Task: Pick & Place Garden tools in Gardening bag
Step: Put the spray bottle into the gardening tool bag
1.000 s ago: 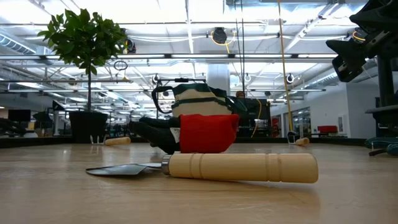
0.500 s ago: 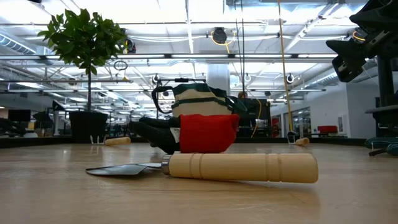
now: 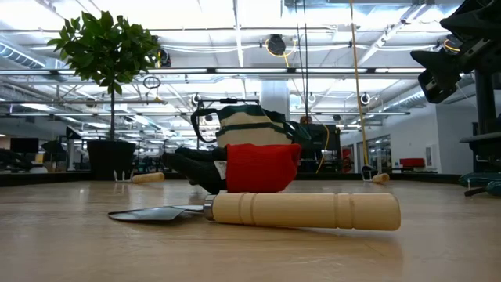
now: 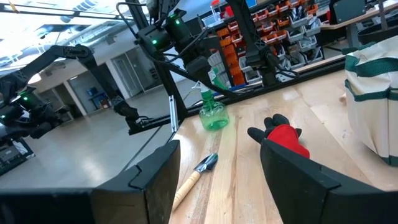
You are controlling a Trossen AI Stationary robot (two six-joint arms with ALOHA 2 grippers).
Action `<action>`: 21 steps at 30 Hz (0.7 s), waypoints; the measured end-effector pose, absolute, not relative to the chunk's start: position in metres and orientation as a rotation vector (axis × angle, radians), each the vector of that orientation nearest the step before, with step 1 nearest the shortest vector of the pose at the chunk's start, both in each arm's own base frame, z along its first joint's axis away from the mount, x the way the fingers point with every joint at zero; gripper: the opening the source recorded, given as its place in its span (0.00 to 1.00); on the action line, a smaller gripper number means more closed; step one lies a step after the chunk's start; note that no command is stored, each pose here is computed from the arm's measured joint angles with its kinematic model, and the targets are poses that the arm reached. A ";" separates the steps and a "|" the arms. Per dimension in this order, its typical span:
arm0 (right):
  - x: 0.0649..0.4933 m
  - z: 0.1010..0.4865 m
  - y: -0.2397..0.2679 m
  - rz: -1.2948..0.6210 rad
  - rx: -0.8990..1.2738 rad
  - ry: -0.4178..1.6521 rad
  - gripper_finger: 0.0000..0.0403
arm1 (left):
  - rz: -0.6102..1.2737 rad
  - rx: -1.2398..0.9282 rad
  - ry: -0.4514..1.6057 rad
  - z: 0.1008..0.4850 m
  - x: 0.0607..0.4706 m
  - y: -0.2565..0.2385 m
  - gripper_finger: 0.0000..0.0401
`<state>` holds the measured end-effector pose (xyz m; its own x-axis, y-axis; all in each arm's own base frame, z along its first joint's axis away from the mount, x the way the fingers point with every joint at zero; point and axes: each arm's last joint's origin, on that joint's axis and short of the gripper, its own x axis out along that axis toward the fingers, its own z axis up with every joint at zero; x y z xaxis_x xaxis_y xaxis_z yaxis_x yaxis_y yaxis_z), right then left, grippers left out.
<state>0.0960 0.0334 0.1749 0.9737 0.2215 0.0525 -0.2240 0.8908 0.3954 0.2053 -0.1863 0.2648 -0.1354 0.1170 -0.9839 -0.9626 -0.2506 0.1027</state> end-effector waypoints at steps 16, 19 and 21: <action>0.096 0.175 0.033 0.231 0.412 -0.006 0.53 | 1.294 -1.155 0.910 0.306 0.241 -0.157 0.14; 0.096 0.175 0.033 0.231 0.411 -0.005 0.53 | 1.220 -1.137 0.841 0.322 0.250 -0.148 0.14; 0.096 0.175 0.033 0.231 0.411 -0.006 0.53 | 1.171 -1.121 0.786 0.333 0.256 -0.142 0.14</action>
